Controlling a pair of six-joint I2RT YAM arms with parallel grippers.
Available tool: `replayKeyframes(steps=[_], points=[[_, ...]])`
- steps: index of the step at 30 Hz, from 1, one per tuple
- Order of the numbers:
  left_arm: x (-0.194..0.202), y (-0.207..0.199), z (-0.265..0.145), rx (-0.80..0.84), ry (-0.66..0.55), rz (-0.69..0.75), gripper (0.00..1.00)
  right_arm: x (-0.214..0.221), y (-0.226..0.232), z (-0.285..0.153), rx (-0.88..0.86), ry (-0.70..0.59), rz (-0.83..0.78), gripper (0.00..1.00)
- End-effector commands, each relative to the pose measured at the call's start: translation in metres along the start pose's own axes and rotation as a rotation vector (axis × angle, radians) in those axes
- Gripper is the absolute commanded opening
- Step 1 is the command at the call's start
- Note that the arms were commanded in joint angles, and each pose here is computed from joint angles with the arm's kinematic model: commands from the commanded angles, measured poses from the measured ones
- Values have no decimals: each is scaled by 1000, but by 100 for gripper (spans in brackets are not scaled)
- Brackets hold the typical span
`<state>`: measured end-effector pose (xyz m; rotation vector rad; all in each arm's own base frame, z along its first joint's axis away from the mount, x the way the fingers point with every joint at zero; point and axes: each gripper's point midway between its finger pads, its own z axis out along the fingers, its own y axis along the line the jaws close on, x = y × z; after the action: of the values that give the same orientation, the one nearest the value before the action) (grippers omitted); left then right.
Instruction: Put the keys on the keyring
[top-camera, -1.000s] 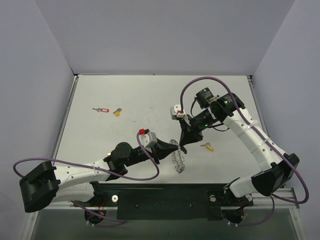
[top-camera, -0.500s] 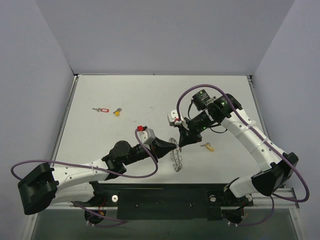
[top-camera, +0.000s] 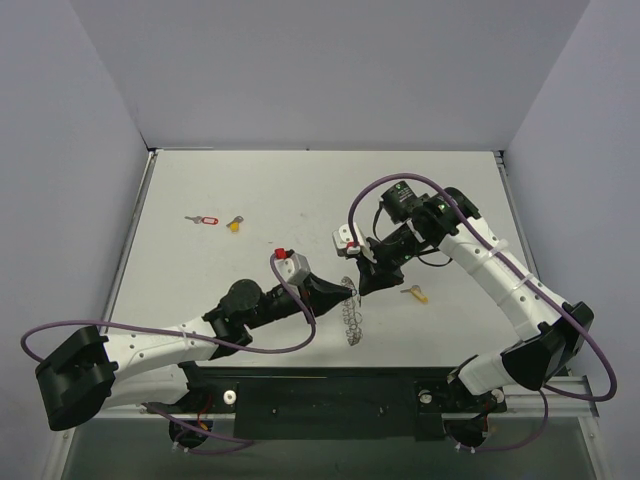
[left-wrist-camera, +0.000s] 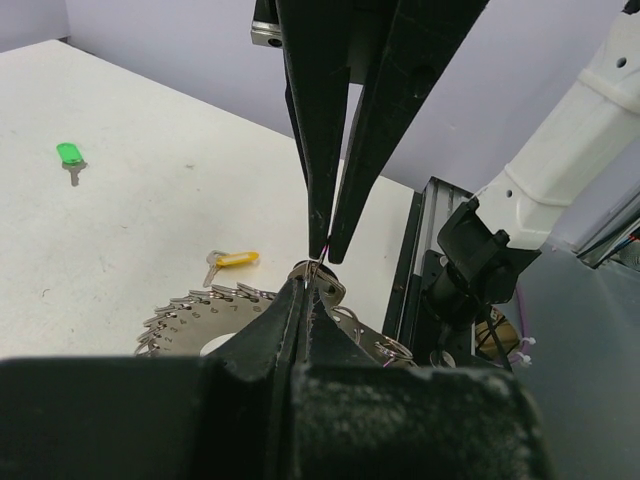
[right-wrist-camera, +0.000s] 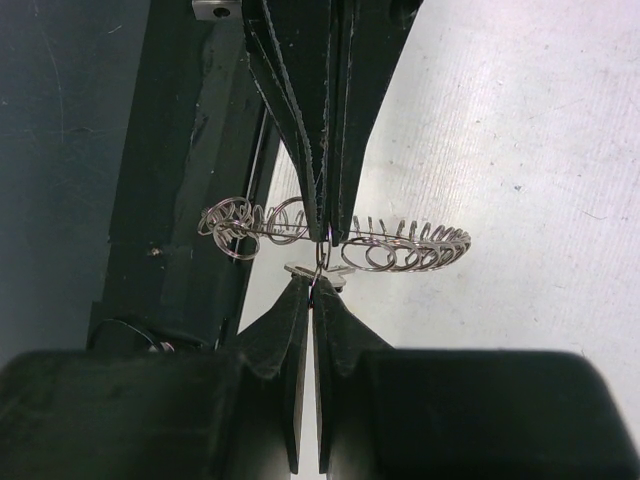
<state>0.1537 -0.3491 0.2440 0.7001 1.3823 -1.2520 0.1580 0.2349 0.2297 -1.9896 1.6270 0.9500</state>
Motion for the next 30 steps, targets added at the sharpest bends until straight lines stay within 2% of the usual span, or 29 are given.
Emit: replayKeyframes(steps=[1, 22, 30], points=[[-53, -2, 3, -6, -165, -1, 0, 7, 19, 1, -61, 26, 36, 0], [-74, 8, -16, -17, -310, -109, 0, 3, 15, -1, -50, -35, 83, 0], [-81, 4, -10, 19, -371, -190, 0, -2, 12, 4, -71, -58, 92, 0]])
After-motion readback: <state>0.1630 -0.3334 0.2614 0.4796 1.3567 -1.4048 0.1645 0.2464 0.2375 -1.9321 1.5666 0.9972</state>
